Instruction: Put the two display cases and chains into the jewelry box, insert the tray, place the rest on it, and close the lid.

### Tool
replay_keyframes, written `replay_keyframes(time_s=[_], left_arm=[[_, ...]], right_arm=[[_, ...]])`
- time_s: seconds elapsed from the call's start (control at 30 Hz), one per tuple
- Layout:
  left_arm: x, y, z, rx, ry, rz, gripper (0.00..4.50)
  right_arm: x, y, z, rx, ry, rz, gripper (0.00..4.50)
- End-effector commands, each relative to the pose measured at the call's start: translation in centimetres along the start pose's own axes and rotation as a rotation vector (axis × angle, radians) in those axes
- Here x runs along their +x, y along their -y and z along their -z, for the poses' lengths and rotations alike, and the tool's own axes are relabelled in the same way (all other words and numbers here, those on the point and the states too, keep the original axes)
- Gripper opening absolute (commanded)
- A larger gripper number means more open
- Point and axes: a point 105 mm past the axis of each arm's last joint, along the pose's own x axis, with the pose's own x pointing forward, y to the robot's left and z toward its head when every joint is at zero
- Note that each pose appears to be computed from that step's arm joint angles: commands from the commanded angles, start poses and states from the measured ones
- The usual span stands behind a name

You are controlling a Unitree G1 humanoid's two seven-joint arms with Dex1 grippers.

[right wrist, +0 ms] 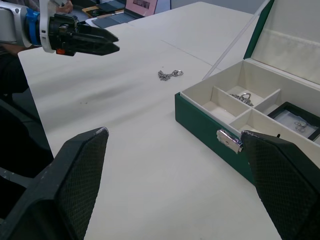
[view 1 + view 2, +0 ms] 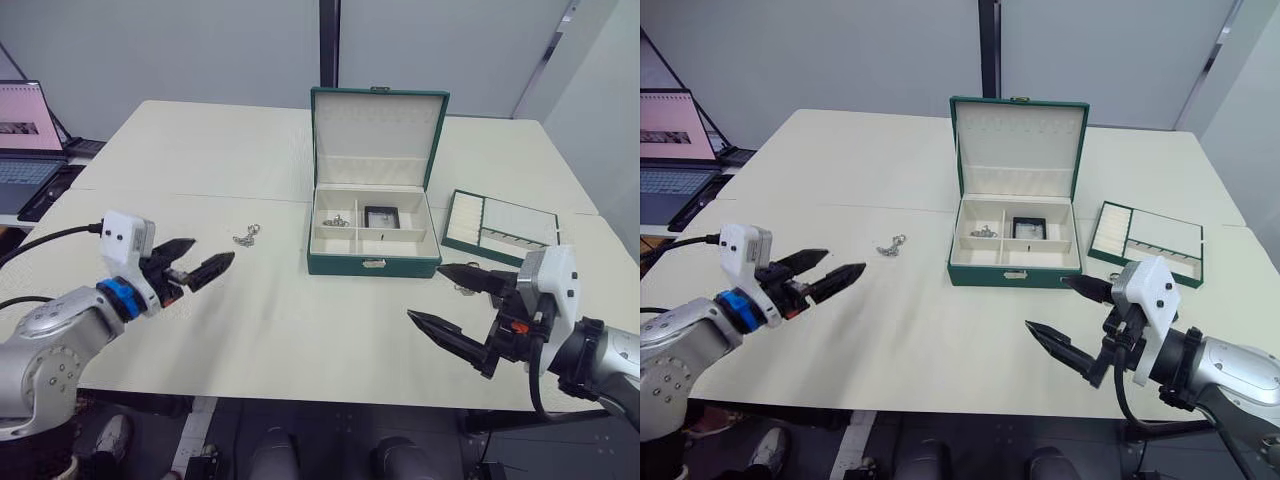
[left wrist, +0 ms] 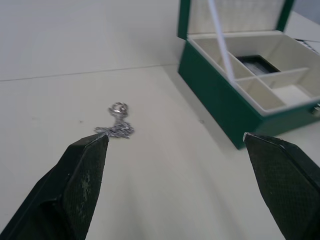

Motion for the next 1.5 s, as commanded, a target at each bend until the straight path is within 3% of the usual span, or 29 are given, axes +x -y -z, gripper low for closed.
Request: replay_keyframes(time_s=[0.03, 0.37, 0.6, 0.9, 1.5], left_arm=[[0.9, -0.4, -0.2, 0.004, -0.005, -0.079, 4.48], [1.5, -1.0, 1.0, 0.018, -0.071, -0.135, 4.48], [4.7, -1.5, 2.6, 0.044, -0.155, -0.209, 4.48], [8.4, -1.2, 4.4, 0.077, -0.212, -0.196, 4.48], [13.5, -0.5, 4.8, 0.064, -0.216, -0.176, 4.48]], right_arm=[[0.0, -0.2, -0.6, -0.033, 0.018, -0.012, 4.5], [0.0, 0.0, -0.9, -0.051, 0.017, -0.015, 4.5], [0.0, 0.0, -1.0, -0.059, 0.007, -0.018, 4.5], [-0.1, 0.1, -1.1, -0.06, -0.008, -0.016, 4.5], [0.0, 0.2, -1.3, -0.059, 0.002, 0.001, 4.5]])
